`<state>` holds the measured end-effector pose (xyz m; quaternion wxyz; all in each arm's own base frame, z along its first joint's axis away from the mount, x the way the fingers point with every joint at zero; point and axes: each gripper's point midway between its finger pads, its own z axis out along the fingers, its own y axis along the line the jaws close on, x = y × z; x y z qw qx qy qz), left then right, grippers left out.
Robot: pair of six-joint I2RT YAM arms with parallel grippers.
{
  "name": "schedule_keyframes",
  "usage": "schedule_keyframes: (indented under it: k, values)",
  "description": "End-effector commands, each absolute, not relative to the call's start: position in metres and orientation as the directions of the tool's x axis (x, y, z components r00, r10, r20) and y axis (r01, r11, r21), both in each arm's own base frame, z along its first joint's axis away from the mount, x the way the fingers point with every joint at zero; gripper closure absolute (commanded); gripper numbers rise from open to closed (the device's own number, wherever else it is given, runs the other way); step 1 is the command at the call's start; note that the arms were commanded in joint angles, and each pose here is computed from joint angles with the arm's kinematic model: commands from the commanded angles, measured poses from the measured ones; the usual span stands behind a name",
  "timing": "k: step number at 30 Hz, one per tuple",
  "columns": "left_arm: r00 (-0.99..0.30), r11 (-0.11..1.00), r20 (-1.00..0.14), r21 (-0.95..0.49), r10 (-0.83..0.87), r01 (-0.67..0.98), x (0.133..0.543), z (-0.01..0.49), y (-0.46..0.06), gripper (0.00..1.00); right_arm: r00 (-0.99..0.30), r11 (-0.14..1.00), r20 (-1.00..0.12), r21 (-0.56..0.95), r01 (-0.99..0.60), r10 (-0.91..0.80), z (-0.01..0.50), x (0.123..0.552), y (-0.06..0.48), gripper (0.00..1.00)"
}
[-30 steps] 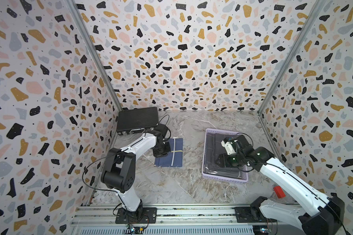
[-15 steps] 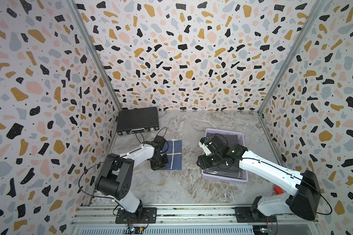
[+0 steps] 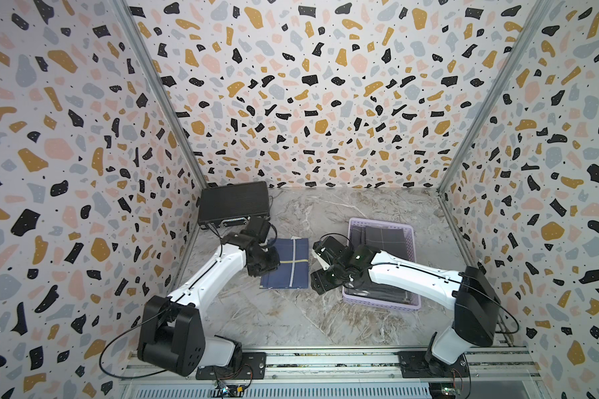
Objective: Put the folded pillowcase in the basket
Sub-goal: Move the pillowcase to the center of the board.
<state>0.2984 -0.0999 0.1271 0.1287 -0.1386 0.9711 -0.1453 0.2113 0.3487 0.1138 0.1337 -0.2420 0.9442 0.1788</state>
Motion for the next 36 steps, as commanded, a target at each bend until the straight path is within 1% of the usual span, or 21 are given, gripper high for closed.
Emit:
schedule_keyframes:
  k: [1, 4, 7, 11, 16, 20, 22, 24, 27, 29, 33, 36]
  values:
    - [-0.941, 0.922, -0.142, -0.289, -0.307, -0.257, 0.305, 0.119, -0.074, 0.71, -0.858, 0.846, -0.342, 0.244, -0.475, -0.383, 0.105, 0.227, 0.356, 0.24]
    - [-0.933, 0.897, -0.097, -0.327, -0.345, -0.298, 0.309, 0.107, -0.070, 0.71, -0.882, 0.841, -0.278, 0.291, -0.455, -0.381, 0.076, 0.225, 0.373, 0.24]
    - [-0.928, 0.892, -0.105, -0.331, -0.358, -0.306, 0.311, 0.096, -0.068, 0.71, -0.890, 0.823, -0.278, 0.355, -0.444, -0.361, 0.058, 0.226, 0.389, 0.25]
    - [-0.928, 0.892, -0.087, -0.322, -0.362, -0.317, 0.313, 0.081, -0.066, 0.71, -0.900, 0.807, -0.292, 0.412, -0.424, -0.324, 0.051, 0.231, 0.403, 0.26]
    - [-0.922, 0.885, -0.058, -0.309, -0.382, -0.347, 0.311, 0.061, -0.065, 0.71, -0.901, 0.799, -0.314, 0.433, -0.417, -0.300, 0.053, 0.235, 0.407, 0.27]
    - [-0.909, 0.857, -0.005, -0.336, -0.417, -0.391, 0.313, 0.050, -0.071, 0.74, -0.920, 0.811, -0.259, 0.442, -0.383, -0.293, 0.038, 0.237, 0.414, 0.31]
    - [-0.909, 0.858, -0.013, -0.336, -0.417, -0.389, 0.314, 0.051, -0.071, 0.74, -0.932, 0.818, -0.221, 0.449, -0.359, -0.288, 0.030, 0.235, 0.418, 0.36]
    - [-0.910, 0.862, -0.028, -0.336, -0.413, -0.380, 0.315, 0.055, -0.070, 0.74, -0.941, 0.816, -0.208, 0.471, -0.334, -0.266, 0.025, 0.234, 0.420, 0.44]
    - [-0.913, 0.864, -0.034, -0.338, -0.407, -0.373, 0.314, 0.056, -0.070, 0.74, -0.945, 0.819, -0.211, 0.475, -0.323, -0.250, 0.024, 0.232, 0.416, 0.53]
    - [-0.911, 0.861, -0.030, -0.342, -0.410, -0.376, 0.314, 0.056, -0.071, 0.74, -0.945, 0.824, -0.211, 0.467, -0.321, -0.248, 0.023, 0.232, 0.413, 0.62]
    - [-0.912, 0.863, -0.043, -0.344, -0.408, -0.370, 0.315, 0.059, -0.070, 0.74, -0.944, 0.823, -0.214, 0.467, -0.323, -0.250, 0.029, 0.230, 0.409, 0.86]
    - [-0.913, 0.865, -0.050, -0.345, -0.405, -0.364, 0.315, 0.062, -0.070, 0.74, -0.942, 0.833, -0.181, 0.441, -0.333, -0.281, 0.030, 0.222, 0.400, 0.95]
